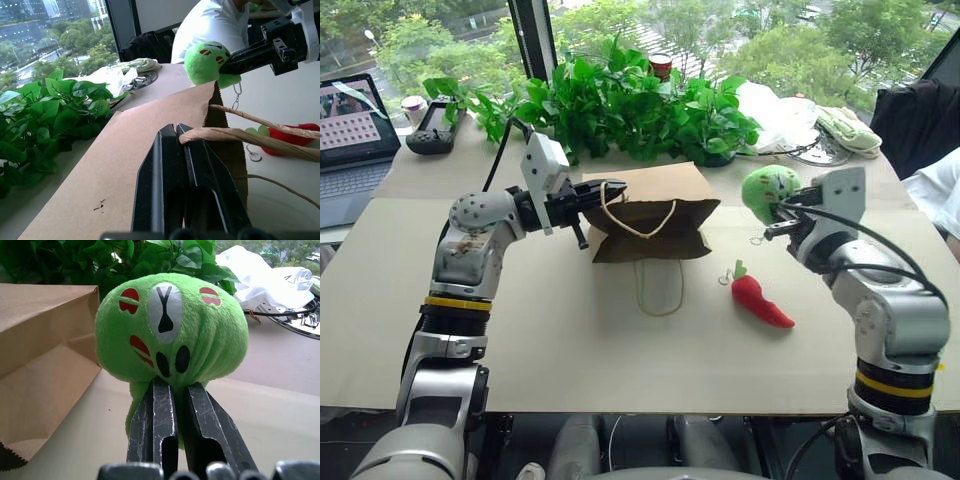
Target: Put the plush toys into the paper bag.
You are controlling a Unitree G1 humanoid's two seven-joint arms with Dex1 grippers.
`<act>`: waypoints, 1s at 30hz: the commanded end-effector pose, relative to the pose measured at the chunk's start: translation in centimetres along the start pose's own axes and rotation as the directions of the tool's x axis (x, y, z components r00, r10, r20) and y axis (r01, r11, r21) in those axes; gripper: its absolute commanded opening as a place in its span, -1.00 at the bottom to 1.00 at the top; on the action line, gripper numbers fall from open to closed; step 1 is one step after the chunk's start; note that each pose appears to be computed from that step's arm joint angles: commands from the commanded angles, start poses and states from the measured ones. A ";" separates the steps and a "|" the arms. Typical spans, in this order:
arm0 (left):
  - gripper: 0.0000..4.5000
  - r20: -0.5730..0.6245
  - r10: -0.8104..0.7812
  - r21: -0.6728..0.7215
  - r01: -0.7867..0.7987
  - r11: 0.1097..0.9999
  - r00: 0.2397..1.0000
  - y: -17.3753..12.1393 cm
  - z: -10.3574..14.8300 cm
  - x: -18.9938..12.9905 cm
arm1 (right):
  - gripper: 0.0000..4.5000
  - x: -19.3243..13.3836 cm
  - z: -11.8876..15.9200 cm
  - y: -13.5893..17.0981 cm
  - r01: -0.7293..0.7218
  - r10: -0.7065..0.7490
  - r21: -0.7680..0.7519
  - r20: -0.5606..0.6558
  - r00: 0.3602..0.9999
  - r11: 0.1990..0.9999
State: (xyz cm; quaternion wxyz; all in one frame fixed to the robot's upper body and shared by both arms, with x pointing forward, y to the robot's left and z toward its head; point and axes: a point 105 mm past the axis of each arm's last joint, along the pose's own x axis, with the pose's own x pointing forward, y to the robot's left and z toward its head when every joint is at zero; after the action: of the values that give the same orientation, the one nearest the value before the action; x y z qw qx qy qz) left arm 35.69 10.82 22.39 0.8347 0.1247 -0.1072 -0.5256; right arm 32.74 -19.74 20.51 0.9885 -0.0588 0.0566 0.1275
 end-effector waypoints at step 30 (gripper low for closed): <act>-1.00 0.039 -0.060 0.014 0.060 0.998 0.997 -0.5 1.4 1.3 | -0.99 5.7 0.6 10.5 -0.277 0.300 0.176 -0.119 0.947 0.945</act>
State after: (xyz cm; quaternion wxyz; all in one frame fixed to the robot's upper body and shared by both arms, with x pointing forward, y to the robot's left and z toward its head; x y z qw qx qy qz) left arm 35.71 9.51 22.37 0.8217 0.1127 -0.1030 -0.5491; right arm 35.00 -7.88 17.32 0.9443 0.0096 0.1856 0.2715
